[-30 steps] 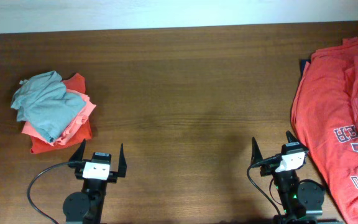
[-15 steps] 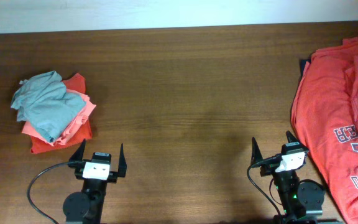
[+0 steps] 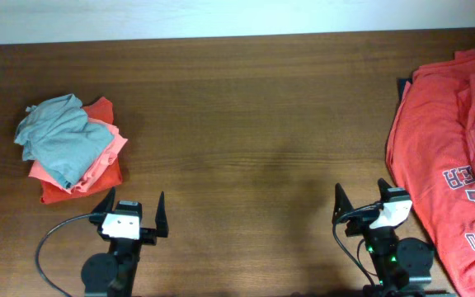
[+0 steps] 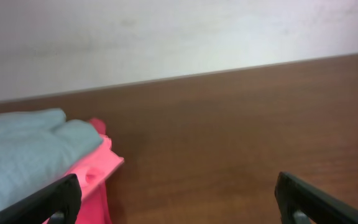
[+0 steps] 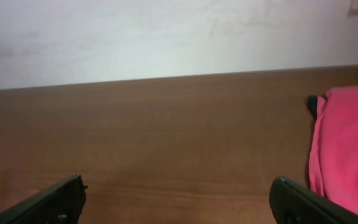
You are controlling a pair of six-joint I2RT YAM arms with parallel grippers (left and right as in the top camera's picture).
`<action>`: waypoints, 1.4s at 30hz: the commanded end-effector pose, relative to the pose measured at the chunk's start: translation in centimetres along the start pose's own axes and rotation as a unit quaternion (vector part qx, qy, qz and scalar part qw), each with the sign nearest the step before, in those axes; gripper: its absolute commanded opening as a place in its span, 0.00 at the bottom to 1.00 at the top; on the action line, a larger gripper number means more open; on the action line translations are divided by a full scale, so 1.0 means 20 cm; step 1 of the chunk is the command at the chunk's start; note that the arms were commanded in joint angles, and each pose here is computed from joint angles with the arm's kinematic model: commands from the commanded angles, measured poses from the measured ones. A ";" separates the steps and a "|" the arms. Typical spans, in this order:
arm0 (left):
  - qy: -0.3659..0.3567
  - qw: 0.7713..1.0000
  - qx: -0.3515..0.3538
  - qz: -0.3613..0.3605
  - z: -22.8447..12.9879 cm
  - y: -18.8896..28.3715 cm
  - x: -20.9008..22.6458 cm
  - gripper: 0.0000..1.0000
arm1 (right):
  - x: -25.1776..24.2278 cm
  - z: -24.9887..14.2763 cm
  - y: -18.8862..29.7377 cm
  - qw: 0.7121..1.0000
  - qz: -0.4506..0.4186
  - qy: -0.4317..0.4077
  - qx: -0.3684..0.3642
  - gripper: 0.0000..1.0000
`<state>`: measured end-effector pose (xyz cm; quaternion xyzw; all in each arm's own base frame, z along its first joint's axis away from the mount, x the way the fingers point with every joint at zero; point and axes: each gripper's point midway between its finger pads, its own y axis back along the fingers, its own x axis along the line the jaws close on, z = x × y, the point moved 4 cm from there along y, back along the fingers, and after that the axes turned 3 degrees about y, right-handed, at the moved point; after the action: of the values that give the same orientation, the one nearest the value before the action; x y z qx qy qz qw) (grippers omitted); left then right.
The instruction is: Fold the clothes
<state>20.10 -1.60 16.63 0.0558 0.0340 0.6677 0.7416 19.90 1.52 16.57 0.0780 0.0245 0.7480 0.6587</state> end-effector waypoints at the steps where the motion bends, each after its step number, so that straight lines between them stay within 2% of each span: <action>1: 0.018 1.000 -0.008 -0.008 0.21 0.06 -0.01 0.99 | -0.02 0.19 0.08 0.999 -0.032 -0.016 -0.011 0.98; 4: 0.020 1.000 0.021 -0.008 0.32 0.07 0.00 0.99 | -0.04 0.27 0.12 0.998 -0.055 -0.019 0.016 0.98; 9: 0.024 0.993 0.116 0.020 0.46 0.00 0.05 0.99 | -0.04 0.42 0.10 0.992 -0.069 -0.018 0.107 0.99; 14: 0.030 0.973 0.229 0.015 0.52 -0.10 0.05 0.99 | -0.05 0.53 -0.02 0.969 -0.062 0.029 0.237 0.99; 18: 0.034 0.957 0.288 0.010 0.56 -0.18 0.05 0.99 | -0.10 0.58 -0.21 0.952 -0.064 0.045 0.296 0.99; 20: 0.040 0.954 0.297 -0.006 0.56 -0.21 0.03 0.99 | -0.22 0.59 -0.30 0.939 -0.129 0.066 0.311 0.99; 24: 0.042 0.951 0.305 -0.013 0.54 -0.22 0.03 0.99 | -0.54 0.62 -0.44 0.910 -0.252 0.047 0.325 0.99; 27: 0.042 0.951 0.305 -0.012 0.54 -0.22 0.03 0.99 | -0.92 0.64 -0.49 0.885 -0.330 -0.005 0.329 0.99; 30: 0.042 0.951 0.305 -0.013 0.54 -0.22 0.03 0.99 | -1.18 0.58 -0.52 0.874 -0.348 -0.050 0.336 0.99; 36: 0.042 0.951 0.305 -0.012 0.54 -0.22 0.03 0.99 | -1.63 0.25 -0.50 0.842 -0.385 -0.119 0.358 0.99; 40: 0.042 0.951 0.306 -0.012 0.54 -0.23 0.03 0.99 | -1.74 0.07 -0.50 0.832 -0.384 -0.121 0.382 1.00; 42: 0.042 0.951 0.307 -0.012 0.54 -0.23 0.03 0.99 | -1.79 -0.05 -0.51 0.823 -0.380 -0.127 0.402 0.95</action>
<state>25.79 -1.92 25.87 0.2646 0.2707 0.6162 0.6906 33.71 -31.76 12.78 0.4069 0.2604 0.3402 0.8068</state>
